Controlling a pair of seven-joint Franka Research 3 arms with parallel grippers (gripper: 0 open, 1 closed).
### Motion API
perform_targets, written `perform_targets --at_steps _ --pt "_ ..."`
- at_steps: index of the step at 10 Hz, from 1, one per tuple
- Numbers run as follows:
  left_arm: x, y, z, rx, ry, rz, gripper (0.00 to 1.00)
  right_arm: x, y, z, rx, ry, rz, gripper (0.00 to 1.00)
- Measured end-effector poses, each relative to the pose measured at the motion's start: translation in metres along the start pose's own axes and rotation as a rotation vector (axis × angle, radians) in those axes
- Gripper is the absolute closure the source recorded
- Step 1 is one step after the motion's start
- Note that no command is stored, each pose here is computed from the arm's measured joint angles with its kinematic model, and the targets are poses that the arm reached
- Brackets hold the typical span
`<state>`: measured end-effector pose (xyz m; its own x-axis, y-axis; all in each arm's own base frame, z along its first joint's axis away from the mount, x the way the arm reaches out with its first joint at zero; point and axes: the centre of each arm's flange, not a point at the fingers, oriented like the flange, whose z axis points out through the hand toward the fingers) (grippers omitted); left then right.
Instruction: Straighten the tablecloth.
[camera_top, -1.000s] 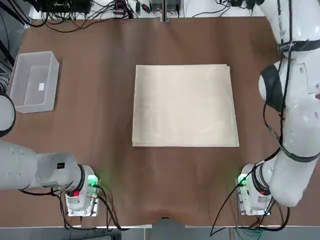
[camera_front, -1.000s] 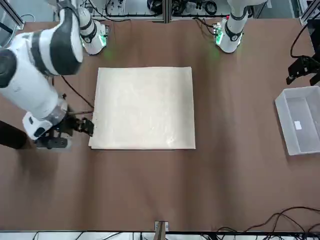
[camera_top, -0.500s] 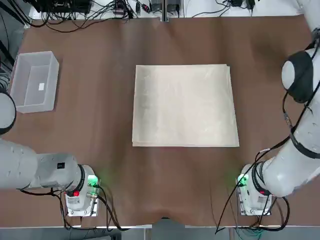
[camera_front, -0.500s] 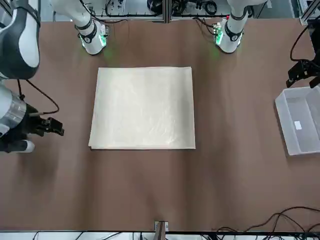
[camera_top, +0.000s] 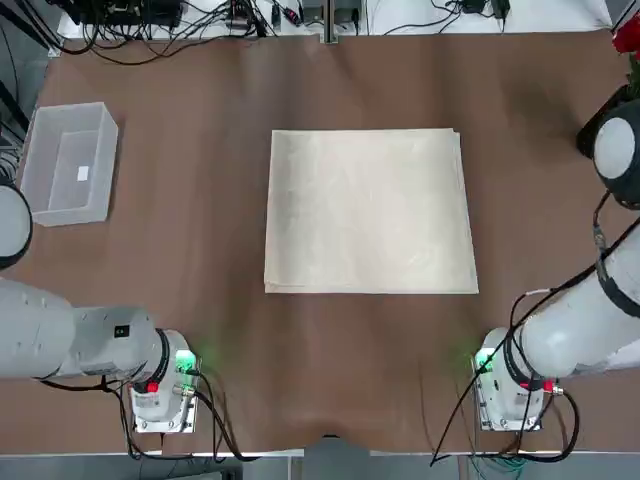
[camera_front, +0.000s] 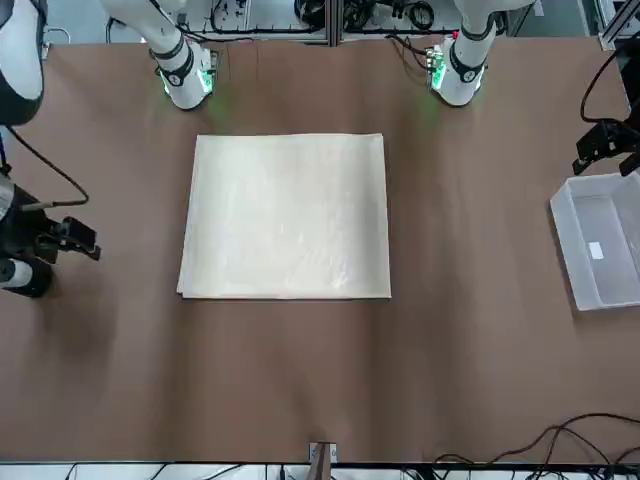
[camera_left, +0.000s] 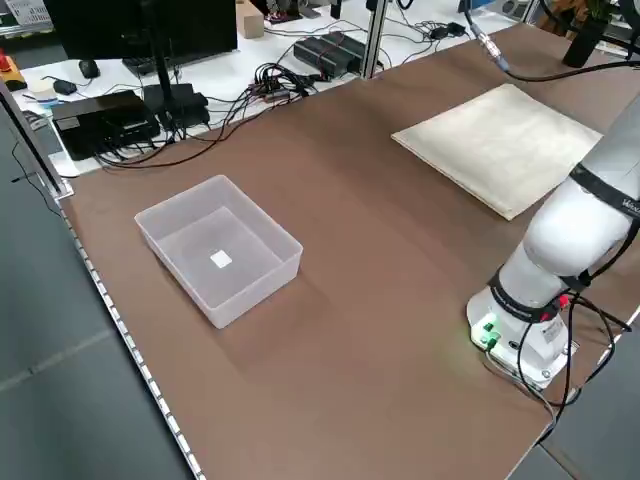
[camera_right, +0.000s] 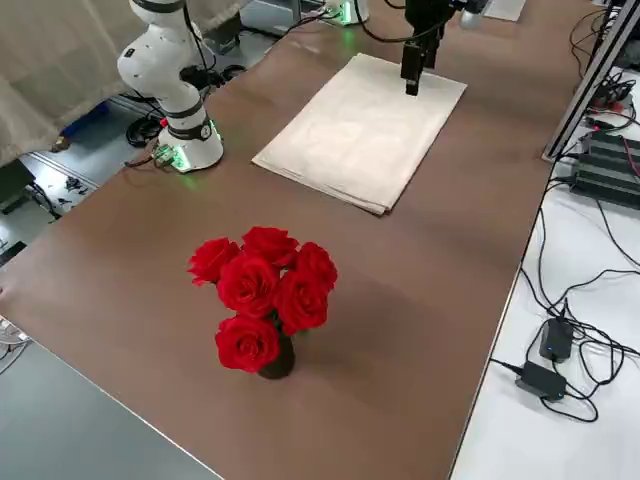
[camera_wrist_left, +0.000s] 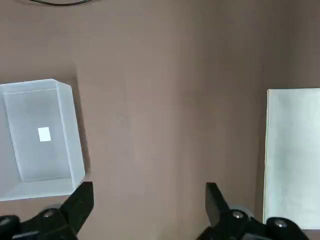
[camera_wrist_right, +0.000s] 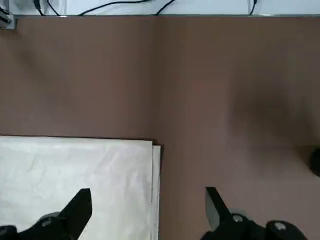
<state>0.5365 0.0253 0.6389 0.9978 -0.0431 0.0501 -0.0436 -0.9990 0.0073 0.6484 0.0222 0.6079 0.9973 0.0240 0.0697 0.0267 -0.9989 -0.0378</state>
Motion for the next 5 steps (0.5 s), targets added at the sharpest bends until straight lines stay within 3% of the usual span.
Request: perform_targets --at_steps 5 --pt "0.0 0.0 0.0 0.0 0.001 -0.004 0.01 -0.014 0.017 -0.022 -0.039 0.032 0.015 0.0"
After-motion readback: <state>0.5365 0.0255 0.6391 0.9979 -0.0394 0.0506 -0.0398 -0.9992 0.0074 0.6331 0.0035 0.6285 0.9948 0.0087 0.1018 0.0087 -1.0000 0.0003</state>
